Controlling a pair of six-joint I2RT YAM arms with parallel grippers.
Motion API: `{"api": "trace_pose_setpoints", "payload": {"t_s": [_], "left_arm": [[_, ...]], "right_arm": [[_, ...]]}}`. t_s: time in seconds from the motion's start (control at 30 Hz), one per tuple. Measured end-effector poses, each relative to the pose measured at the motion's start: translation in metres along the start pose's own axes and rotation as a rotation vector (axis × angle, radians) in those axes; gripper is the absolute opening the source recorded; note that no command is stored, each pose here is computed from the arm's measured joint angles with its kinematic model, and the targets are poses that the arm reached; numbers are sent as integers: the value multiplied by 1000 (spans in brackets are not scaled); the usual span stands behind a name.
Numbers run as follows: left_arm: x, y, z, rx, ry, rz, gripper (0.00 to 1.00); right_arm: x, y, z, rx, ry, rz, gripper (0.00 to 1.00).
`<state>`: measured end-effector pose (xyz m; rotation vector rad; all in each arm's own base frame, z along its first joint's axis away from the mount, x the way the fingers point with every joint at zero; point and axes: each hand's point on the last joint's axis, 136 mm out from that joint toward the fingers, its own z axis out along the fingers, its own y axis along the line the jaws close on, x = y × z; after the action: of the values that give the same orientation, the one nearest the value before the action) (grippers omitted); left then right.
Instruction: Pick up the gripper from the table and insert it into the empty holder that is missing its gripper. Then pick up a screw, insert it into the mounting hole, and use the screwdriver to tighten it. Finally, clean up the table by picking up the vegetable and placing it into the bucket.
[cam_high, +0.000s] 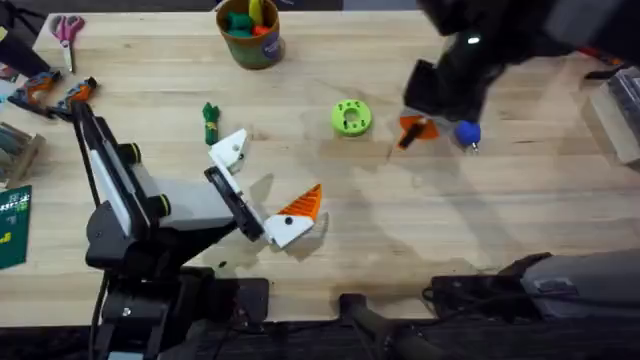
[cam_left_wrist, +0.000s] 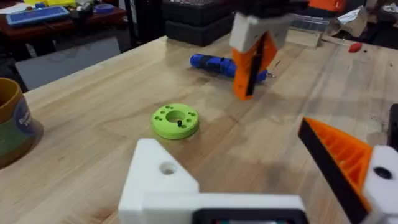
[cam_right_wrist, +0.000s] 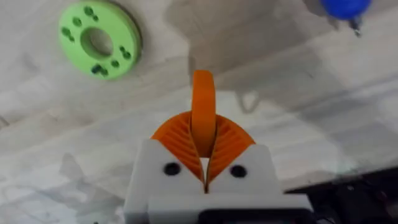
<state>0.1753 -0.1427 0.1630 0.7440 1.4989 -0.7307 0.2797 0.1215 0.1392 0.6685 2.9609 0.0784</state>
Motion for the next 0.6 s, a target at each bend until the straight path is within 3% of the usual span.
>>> {"api": "trace_pose_setpoints", "payload": {"t_s": [0.27, 0.4, 0.6], "left_arm": [[0, 0, 0, 0, 0, 0, 985], [0, 0, 0, 0, 0, 0, 985], [0, 0, 0, 0, 0, 0, 985]], "right_arm": [[18, -23, -55, -87, -82, -103, 16], [21, -22, -45, -159, -130, -119, 16], [19, 32, -29, -536, -179, -309, 15]]}}
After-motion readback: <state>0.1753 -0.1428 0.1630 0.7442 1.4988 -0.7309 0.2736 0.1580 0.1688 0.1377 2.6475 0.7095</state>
